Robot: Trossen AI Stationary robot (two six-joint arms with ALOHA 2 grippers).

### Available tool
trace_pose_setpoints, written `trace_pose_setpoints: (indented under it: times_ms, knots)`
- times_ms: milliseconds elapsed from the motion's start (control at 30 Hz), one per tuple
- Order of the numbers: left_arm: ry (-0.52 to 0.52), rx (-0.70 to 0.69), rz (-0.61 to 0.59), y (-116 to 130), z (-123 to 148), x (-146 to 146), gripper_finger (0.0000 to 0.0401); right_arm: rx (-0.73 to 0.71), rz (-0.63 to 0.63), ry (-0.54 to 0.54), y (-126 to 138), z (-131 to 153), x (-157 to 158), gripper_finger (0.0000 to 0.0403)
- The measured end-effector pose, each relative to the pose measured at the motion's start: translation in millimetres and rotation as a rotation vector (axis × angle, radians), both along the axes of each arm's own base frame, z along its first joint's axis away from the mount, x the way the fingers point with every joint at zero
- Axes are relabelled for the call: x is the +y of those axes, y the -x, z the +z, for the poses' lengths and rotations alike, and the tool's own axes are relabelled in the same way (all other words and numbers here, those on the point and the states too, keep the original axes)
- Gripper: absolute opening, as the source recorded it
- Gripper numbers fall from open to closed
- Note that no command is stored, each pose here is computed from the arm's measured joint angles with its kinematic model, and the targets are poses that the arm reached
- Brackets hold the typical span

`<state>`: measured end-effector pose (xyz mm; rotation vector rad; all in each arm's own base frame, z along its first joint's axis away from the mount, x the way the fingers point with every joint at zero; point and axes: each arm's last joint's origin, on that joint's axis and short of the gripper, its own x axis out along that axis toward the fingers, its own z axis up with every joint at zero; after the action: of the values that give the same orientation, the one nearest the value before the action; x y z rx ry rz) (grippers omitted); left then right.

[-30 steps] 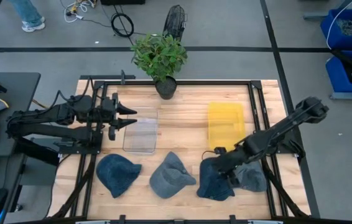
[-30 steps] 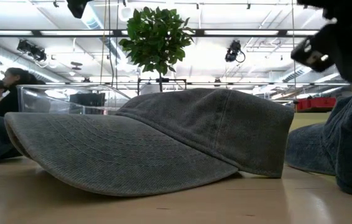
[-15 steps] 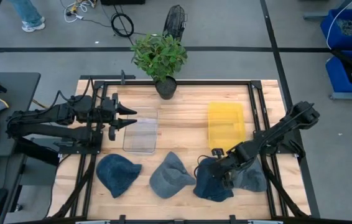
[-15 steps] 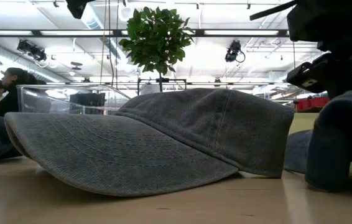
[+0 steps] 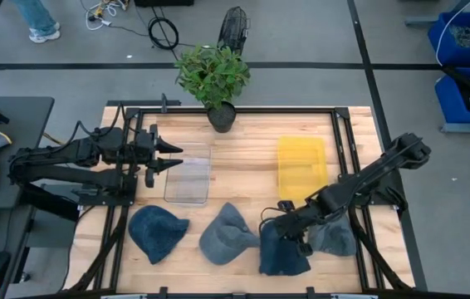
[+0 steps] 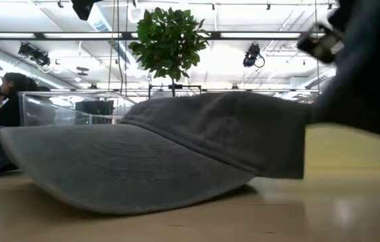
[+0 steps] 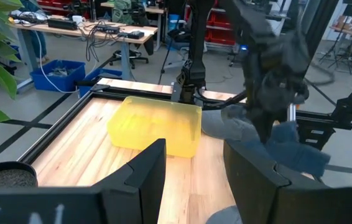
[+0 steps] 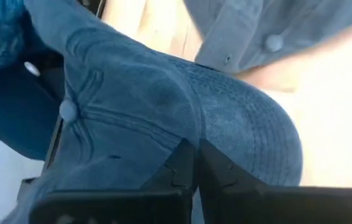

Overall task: Pick & Place hat
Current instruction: Put the blue cap into the yellow bin

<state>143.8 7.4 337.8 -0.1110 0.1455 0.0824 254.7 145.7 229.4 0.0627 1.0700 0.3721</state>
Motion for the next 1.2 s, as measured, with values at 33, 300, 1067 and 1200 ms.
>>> trace_pose_setpoints:
  times_ms: [33,300,1067,1200]
  knots:
    - [0.000,0.000,0.000,0.0,0.0,0.0,0.0165,-0.010,0.001,0.026,-0.2,10.0,-0.6,0.0007]
    - [0.000,0.000,0.000,0.0,0.0,0.0,0.0165,-0.026,-0.034,0.317,16.4,84.7,-18.2,0.0006]
    - [-0.001,-0.001,0.000,0.0,0.1,0.0,0.0165,0.445,-0.279,0.987,52.2,-4.9,-133.9,0.0004]
    - [-0.001,-0.001,0.000,0.0,0.1,0.0,0.0165,0.420,-0.236,0.959,47.3,-9.6,-135.3,0.0004]
